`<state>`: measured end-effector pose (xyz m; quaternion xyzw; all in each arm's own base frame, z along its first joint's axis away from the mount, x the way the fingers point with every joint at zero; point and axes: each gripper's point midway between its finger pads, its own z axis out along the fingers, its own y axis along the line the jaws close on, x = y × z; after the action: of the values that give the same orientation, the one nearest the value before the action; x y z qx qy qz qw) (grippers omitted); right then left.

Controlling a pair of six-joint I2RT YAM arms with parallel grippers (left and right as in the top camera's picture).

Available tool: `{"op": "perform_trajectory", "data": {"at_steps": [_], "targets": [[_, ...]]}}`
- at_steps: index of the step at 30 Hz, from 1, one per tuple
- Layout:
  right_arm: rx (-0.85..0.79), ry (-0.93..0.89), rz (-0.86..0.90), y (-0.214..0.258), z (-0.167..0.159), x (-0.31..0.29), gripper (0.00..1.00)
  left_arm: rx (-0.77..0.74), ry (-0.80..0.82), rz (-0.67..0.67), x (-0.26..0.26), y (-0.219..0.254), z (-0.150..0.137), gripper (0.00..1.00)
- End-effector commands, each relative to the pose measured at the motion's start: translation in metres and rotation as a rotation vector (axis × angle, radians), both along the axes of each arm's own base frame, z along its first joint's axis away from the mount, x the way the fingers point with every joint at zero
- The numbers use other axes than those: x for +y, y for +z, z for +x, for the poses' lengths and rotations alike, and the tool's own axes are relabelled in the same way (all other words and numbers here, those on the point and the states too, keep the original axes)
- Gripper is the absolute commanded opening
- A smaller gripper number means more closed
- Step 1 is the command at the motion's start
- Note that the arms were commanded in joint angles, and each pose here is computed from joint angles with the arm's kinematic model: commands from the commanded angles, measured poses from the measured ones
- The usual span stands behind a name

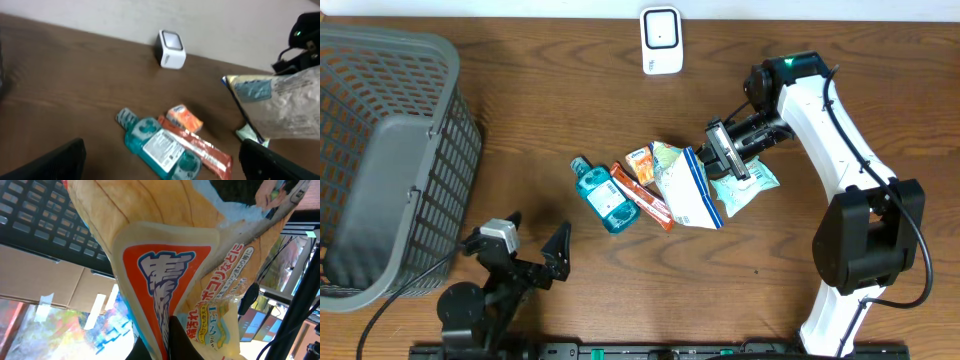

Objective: Scan the item barcode
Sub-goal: 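Raise the yellow bag toward the scanner with the right gripper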

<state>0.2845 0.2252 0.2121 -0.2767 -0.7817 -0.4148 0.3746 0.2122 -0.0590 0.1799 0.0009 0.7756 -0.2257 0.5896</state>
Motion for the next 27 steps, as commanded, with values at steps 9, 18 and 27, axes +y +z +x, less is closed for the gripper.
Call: {"op": "perform_trajectory", "data": {"at_steps": [9,18,27], "targets": [[0.009,-0.020,0.029,0.011,0.001,0.003,0.02,0.167,0.010,-0.011,0.001,-0.035,-0.012,0.98],[0.242,-0.132,0.025,0.024,0.005,0.009,0.02,0.388,0.011,-0.016,0.000,-0.080,-0.037,0.98],[-0.309,-0.034,0.212,0.019,0.039,0.004,0.01,0.478,0.011,-0.018,0.000,-0.097,-0.050,0.98]]}}
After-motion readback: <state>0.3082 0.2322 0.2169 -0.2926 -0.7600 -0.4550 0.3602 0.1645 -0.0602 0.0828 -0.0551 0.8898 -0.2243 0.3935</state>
